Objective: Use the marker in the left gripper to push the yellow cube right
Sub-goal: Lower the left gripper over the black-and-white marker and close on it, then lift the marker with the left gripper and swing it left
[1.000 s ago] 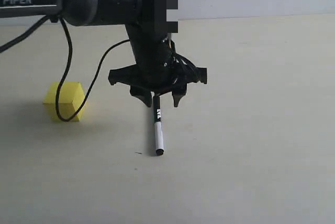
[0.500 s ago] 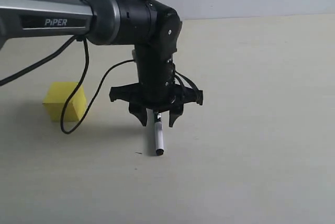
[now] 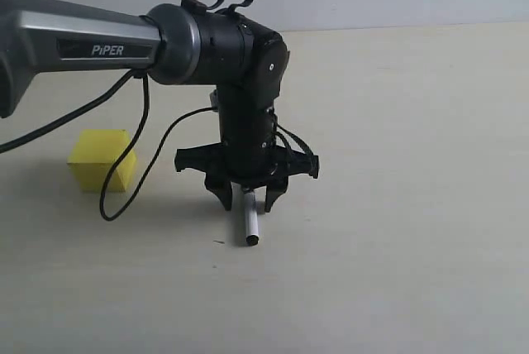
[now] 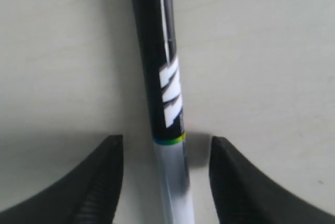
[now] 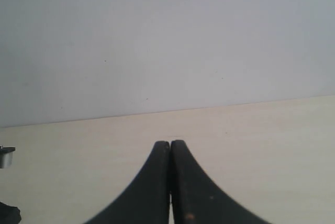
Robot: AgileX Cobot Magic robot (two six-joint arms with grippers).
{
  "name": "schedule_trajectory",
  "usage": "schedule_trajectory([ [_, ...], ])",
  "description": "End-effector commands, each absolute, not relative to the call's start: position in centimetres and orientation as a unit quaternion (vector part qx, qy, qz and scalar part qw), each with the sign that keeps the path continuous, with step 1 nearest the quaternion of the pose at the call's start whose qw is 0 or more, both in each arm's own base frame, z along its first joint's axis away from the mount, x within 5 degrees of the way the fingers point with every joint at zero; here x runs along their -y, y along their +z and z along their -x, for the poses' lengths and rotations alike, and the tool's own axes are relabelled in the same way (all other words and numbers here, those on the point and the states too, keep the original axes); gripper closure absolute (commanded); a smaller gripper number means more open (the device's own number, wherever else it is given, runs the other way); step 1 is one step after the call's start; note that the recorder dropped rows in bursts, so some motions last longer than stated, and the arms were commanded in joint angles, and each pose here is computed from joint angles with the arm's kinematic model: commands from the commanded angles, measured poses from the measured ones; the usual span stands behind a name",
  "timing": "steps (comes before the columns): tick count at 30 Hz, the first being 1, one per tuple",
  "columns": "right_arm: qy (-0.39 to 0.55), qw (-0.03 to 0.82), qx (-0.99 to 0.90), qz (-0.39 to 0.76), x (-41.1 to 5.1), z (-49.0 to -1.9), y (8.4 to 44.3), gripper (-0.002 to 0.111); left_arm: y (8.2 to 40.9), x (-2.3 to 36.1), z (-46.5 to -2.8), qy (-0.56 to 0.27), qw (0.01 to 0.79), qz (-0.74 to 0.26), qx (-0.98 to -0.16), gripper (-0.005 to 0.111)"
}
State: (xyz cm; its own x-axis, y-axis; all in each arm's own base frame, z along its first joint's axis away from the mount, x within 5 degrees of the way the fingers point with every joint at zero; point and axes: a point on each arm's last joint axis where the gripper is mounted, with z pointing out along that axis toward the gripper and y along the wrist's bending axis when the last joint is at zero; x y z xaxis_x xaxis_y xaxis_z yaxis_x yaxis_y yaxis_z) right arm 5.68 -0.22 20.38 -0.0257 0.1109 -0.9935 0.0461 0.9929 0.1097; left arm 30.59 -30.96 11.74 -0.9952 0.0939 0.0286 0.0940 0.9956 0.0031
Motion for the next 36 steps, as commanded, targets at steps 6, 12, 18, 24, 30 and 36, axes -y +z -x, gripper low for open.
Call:
schedule_trajectory([
  [6, 0.018, 0.701, -0.711, -0.054, 0.3, -5.6, 20.4, 0.108, 11.5, 31.2, -30.4, 0.004, 0.028, 0.088, 0.996, 0.107],
  [12, 0.018, 0.701, -0.711, -0.054, 0.3, -5.6, 20.4, 0.108, 17.3, 31.7, -31.0, 0.034, -0.019, 0.184, 0.982, 0.107],
  [18, 0.018, 0.701, -0.711, -0.054, 0.3, -5.6, 20.4, 0.108, 24.0, 30.9, -30.1, 0.033, -0.074, 0.426, 0.901, 0.107],
  [24, 0.018, 0.701, -0.711, -0.054, 0.3, -5.6, 20.4, 0.108, 28.8, 24.0, -31.5, -0.039, -0.128, 0.518, 0.845, 0.107],
  [30, 0.018, 0.699, -0.713, -0.054, 0.3, -5.6, 20.3, 0.108, 27.6, 7.6, -34.8, -0.083, -0.060, 0.455, 0.885, 0.107],
  [36, 0.018, 0.699, -0.713, -0.054, 0.3, -5.6, 20.3, 0.108, 21.1, -0.1, -36.8, -0.063, -0.108, 0.609, 0.783, 0.107],
])
